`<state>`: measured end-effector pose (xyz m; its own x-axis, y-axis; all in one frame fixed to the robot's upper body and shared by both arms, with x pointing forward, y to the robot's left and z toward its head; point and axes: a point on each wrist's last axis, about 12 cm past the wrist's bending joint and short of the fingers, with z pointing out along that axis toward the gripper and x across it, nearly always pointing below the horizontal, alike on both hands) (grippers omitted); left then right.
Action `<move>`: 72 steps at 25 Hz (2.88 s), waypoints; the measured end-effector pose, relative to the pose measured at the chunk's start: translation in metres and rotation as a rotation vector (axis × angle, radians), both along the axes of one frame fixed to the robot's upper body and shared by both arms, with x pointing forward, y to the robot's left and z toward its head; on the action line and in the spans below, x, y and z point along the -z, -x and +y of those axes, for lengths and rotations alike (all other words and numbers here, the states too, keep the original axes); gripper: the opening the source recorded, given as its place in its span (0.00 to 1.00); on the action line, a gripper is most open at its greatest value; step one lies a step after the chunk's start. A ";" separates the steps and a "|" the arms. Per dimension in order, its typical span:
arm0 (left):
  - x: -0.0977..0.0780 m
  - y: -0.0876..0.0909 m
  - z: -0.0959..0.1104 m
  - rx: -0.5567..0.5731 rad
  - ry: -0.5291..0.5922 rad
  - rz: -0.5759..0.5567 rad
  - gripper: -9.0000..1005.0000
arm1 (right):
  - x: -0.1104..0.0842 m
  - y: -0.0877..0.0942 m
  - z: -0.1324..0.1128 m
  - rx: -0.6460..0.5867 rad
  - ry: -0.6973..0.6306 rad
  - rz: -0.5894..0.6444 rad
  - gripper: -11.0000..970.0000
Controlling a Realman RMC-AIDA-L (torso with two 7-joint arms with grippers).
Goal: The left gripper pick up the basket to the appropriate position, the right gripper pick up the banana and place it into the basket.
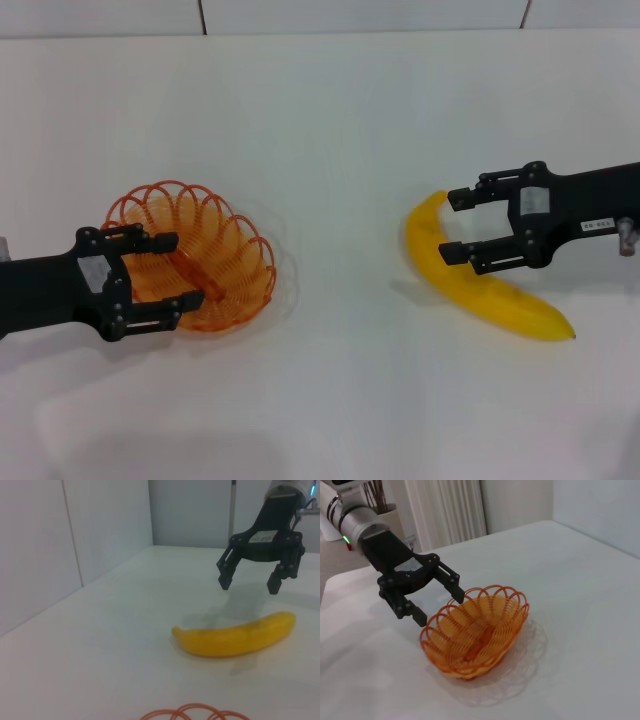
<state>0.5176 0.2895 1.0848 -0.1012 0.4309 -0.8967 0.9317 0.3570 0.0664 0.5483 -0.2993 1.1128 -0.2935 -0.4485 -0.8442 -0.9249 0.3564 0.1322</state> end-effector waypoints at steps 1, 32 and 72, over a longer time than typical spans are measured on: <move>0.000 0.000 0.000 -0.002 0.002 -0.001 0.75 | 0.000 0.000 -0.001 0.004 -0.002 -0.003 0.78; -0.059 -0.045 0.030 -0.316 0.161 0.158 0.75 | -0.002 0.007 -0.022 0.079 -0.044 -0.056 0.78; -0.030 -0.106 -0.018 -0.372 -0.319 0.352 0.75 | 0.001 0.002 -0.011 0.039 -0.011 -0.057 0.78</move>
